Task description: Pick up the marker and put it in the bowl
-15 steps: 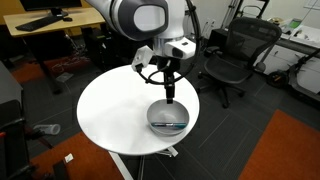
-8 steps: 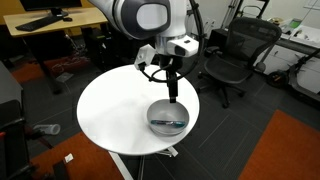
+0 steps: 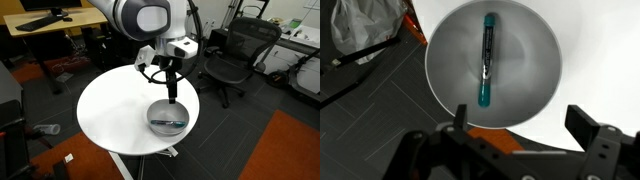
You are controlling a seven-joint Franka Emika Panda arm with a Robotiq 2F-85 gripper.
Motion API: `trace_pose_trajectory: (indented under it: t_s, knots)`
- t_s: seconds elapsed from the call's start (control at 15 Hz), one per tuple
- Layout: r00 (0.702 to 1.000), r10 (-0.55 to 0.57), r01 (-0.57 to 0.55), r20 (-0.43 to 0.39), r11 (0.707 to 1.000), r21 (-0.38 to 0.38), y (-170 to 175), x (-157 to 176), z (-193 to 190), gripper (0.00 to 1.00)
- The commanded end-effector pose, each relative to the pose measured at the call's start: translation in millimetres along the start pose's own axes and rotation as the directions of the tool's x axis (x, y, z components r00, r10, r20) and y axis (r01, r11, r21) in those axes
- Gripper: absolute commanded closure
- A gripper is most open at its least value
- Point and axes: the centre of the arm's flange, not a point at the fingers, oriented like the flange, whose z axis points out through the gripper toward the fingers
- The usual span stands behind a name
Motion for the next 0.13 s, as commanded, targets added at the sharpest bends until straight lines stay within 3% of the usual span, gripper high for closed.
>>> trace_pose_trajectory:
  t_s: [0.0, 0.07]
  knots:
    - [1.0, 0.0, 0.0, 0.0, 1.0, 0.0, 0.0, -0.1, 0.3, 0.0]
    - [1.0, 0.0, 0.0, 0.0, 1.0, 0.0, 0.0, -0.1, 0.4, 0.0]
